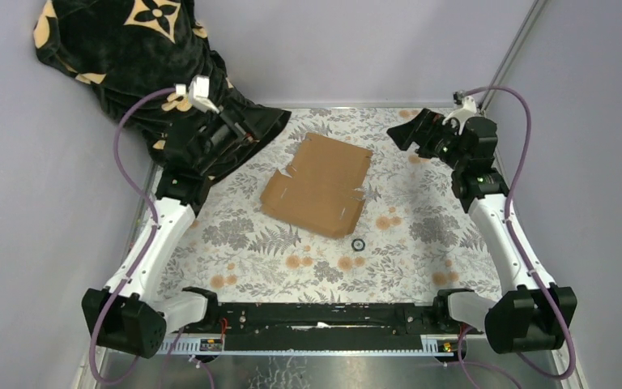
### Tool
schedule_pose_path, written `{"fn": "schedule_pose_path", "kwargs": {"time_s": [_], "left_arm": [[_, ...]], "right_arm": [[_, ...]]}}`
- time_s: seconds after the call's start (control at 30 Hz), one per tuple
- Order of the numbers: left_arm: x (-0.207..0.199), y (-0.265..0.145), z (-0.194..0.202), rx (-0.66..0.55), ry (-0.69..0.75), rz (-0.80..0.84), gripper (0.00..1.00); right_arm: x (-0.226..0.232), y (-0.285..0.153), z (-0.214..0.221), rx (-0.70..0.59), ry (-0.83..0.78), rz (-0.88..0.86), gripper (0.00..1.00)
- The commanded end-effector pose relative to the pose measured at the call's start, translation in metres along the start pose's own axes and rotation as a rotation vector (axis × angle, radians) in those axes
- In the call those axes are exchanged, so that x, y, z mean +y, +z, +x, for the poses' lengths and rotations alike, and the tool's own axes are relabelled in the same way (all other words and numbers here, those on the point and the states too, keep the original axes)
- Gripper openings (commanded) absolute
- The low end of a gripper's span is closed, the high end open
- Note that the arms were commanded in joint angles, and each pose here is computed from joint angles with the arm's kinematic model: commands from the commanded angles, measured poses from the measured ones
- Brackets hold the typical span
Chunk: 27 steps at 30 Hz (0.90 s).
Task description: Fold the paper box
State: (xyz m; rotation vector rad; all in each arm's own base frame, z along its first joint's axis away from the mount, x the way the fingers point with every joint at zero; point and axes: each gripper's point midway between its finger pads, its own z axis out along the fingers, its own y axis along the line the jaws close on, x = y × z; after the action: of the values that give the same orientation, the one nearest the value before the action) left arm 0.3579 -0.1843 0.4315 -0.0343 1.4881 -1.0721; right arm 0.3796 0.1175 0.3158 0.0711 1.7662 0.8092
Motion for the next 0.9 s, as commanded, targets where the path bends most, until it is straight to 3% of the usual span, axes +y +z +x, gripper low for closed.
{"fn": "schedule_pose_path", "kwargs": {"time_s": [0.0, 0.13, 0.23, 0.3, 0.37, 0.4, 0.57, 0.6, 0.73, 0.87], "left_arm": [[-0.006, -0.031, 0.015, 0.030, -0.233, 0.211, 0.99], [0.016, -0.033, 0.029, 0.068, -0.180, 0.047, 0.99], [0.016, -0.040, 0.041, 0.057, -0.094, 0.027, 0.99], [0.017, -0.047, 0.052, 0.051, -0.102, 0.053, 0.98], [0.036, -0.055, 0.066, 0.061, -0.167, -0.027, 0.98], [0.051, -0.060, 0.071, 0.072, -0.221, -0.106, 0.98], [0.059, -0.062, 0.096, 0.173, -0.174, -0.098, 0.99], [0.065, -0.062, 0.103, 0.195, -0.163, -0.129, 0.99], [0.086, -0.061, 0.134, 0.299, -0.163, -0.198, 0.99], [0.094, -0.059, 0.157, 0.283, -0.185, -0.159, 0.99]], "right_arm": [[0.005, -0.021, 0.036, 0.112, 0.087, 0.033, 1.00], [0.012, -0.034, 0.067, 0.182, 0.140, -0.040, 1.00], [0.018, -0.036, 0.085, 0.221, 0.164, -0.112, 1.00], [0.021, -0.038, 0.091, 0.187, 0.165, -0.168, 1.00], [0.020, -0.040, 0.098, 0.156, 0.206, -0.192, 1.00], [0.014, -0.040, 0.105, 0.170, 0.246, -0.160, 1.00], [-0.012, -0.034, 0.137, 0.274, 0.308, -0.061, 0.94], [-0.018, -0.034, 0.145, 0.284, 0.314, -0.039, 0.99], [-0.039, -0.036, 0.171, 0.342, 0.329, 0.055, 1.00], [-0.059, -0.037, 0.190, 0.375, 0.300, 0.183, 1.00]]}}
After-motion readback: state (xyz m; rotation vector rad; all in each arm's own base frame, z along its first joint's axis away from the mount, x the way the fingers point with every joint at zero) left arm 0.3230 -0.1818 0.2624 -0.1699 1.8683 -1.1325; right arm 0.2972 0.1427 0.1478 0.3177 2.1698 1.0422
